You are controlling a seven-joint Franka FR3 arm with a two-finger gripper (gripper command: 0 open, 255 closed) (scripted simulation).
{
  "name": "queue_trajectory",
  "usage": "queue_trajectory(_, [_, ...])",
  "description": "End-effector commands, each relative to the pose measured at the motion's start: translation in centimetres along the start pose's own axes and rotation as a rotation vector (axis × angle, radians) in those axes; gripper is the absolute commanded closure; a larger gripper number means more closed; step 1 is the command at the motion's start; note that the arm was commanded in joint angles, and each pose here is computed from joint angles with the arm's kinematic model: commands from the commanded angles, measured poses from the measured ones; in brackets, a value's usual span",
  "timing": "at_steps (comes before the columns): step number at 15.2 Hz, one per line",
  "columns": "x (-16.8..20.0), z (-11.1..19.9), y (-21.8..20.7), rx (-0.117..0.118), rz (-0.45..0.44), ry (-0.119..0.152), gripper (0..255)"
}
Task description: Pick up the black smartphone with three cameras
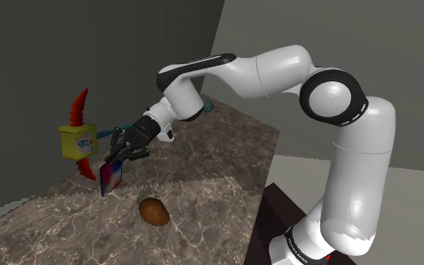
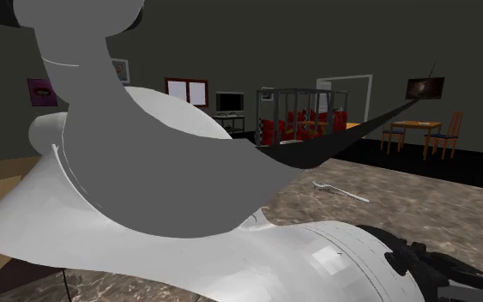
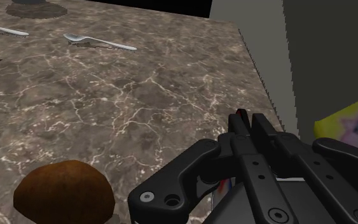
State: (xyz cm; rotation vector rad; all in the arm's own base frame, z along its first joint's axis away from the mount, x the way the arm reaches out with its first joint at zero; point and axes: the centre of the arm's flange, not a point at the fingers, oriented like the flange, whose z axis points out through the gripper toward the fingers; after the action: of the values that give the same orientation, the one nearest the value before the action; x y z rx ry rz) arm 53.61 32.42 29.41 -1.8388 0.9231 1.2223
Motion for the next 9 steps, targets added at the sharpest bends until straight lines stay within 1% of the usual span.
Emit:
queue_trajectory(1, [0.0, 0.0, 0.0, 0.000, 0.000, 0.000, 255])
queue_trajectory(2, [0.0, 0.0, 0.1, 0.000, 0.000, 0.000, 255])
queue_trajectory(9, [-3.5, -1.0, -0.6, 0.000, 0.000, 0.000, 255])
